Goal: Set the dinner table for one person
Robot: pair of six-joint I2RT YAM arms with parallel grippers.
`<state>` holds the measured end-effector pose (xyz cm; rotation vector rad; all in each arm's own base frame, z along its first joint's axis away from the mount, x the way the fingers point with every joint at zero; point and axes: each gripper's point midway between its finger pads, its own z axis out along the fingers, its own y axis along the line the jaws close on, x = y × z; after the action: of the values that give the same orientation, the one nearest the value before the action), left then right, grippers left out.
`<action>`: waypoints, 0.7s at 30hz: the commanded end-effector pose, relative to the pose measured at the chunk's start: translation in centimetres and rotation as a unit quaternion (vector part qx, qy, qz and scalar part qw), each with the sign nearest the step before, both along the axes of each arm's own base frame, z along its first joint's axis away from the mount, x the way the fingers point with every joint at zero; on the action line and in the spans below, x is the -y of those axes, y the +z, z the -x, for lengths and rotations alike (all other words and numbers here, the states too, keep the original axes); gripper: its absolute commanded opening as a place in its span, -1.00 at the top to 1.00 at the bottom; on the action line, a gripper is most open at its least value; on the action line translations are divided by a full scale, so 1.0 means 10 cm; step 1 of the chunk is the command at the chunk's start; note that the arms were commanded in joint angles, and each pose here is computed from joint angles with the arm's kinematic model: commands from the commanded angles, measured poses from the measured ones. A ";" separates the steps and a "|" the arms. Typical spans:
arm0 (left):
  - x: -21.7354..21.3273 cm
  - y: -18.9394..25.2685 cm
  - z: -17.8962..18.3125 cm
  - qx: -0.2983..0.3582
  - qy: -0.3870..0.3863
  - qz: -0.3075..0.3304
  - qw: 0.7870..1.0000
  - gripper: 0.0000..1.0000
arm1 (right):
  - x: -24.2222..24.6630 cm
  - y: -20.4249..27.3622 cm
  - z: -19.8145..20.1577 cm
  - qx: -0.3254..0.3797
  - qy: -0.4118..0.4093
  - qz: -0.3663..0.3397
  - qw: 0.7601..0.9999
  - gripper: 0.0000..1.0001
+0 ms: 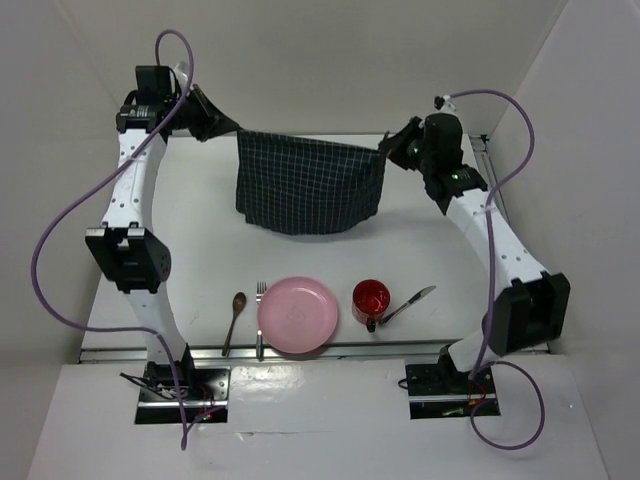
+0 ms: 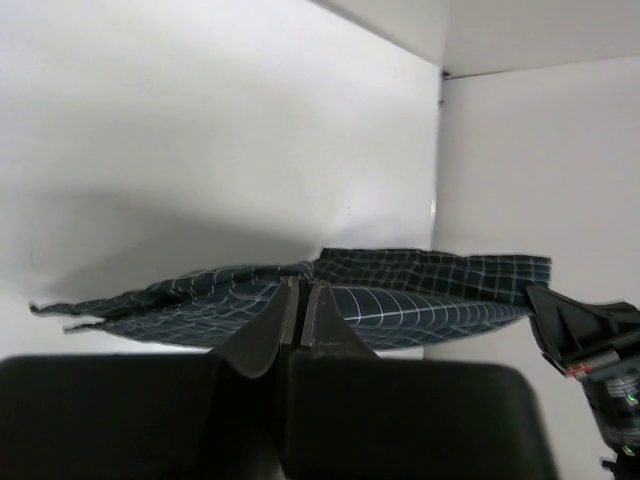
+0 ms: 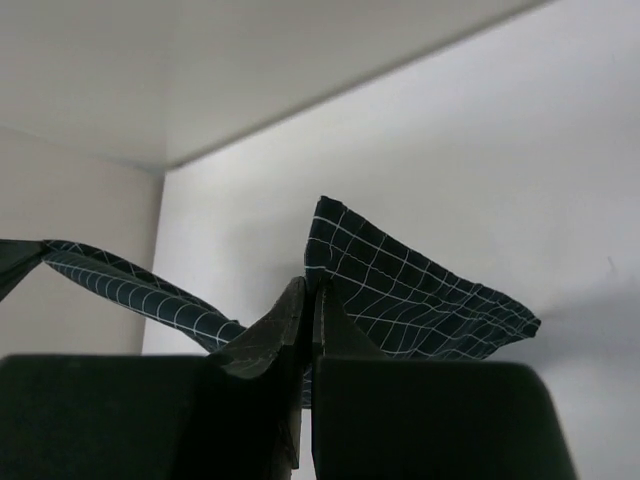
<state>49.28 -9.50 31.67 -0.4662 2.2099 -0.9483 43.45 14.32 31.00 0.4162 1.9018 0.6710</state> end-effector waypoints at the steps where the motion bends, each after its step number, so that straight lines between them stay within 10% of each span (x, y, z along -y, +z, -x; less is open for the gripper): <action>1: -0.21 0.12 -0.34 0.021 -0.003 0.029 0.999 1.00 | 0.03 0.54 -0.53 0.112 -0.005 -0.016 0.994 1.00; 8: -0.35 0.41 -0.38 0.076 -0.011 0.056 0.995 1.00 | 0.08 0.58 -0.56 0.144 -0.001 -0.042 0.989 1.00; 12: -0.32 0.15 -0.04 0.046 -0.019 0.037 0.998 1.00 | 0.15 -0.25 -0.21 0.059 -0.012 -0.045 0.997 1.00; 14: -0.35 -0.04 0.12 0.033 -0.016 0.014 0.999 1.00 | 0.21 -0.42 0.02 0.039 -0.028 -0.061 0.997 0.67; 15: -0.36 -0.40 0.26 -0.008 -0.011 0.010 1.000 1.00 | 0.24 -0.88 0.21 -0.012 -0.033 -0.059 0.998 0.06; 17: -0.41 -0.55 0.48 -0.013 0.007 -0.028 1.000 0.98 | 0.35 -1.10 0.46 -0.040 -0.065 -0.073 0.994 -0.39; 18: -0.41 -0.93 0.67 -0.061 0.009 -0.031 0.998 0.77 | 0.41 -1.43 0.64 -0.078 -0.078 -0.067 0.992 -0.53; 19: -0.38 -1.07 0.74 -0.070 0.004 -0.038 0.997 0.06 | 0.50 -1.56 0.73 -0.092 -0.102 -0.062 0.989 -0.61; 21: -0.32 -1.39 0.90 -0.109 -0.016 -0.057 0.992 -0.40 | 0.62 -1.68 0.95 -0.117 -0.134 -0.059 0.982 -0.61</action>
<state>41.12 -6.76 20.93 -0.5788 2.4015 -0.9366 35.39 10.45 13.93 0.6993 2.0465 0.6559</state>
